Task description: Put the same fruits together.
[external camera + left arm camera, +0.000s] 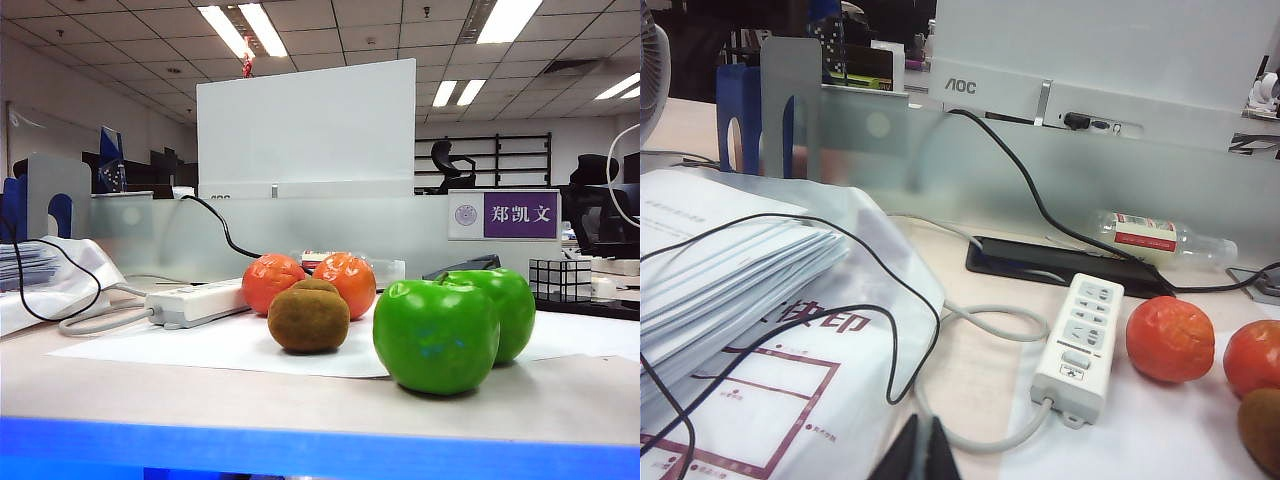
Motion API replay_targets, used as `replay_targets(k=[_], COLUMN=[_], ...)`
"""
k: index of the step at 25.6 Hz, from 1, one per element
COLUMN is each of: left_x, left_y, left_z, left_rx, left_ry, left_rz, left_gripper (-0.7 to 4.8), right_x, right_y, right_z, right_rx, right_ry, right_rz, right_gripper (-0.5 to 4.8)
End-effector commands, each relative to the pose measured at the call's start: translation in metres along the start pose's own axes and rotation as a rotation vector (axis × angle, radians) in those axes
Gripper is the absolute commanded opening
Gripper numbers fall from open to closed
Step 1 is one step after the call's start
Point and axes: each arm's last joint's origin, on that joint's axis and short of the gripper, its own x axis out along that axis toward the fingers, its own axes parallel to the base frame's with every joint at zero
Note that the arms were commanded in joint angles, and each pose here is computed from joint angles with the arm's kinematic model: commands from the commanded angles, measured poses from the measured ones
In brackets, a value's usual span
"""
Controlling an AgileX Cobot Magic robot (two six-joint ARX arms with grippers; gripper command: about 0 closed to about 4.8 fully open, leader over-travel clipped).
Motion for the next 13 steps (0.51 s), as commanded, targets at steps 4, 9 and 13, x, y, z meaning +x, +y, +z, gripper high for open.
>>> replay_targets(k=[4, 9, 13], left_x=[-0.0006, -0.0007, -0.0007], left_y=[-0.0052, -0.006, -0.0059], left_z=[0.006, 0.0048, 0.0039], left_rx=[-0.052, -0.047, -0.046], left_ry=[-0.038, -0.024, -0.016], left_rz=[-0.168, -0.199, -0.198], left_gripper=[-0.05, -0.02, -0.02], right_x=[-0.0003, -0.0003, -0.0003], right_y=[0.0002, 0.0002, 0.0002], right_z=[0.0025, 0.0025, 0.0025], right_rx=[-0.004, -0.004, -0.004], right_ry=[-0.014, -0.014, -0.014], right_rz=[-0.003, -0.003, -0.003], right_gripper=[-0.08, -0.08, -0.08])
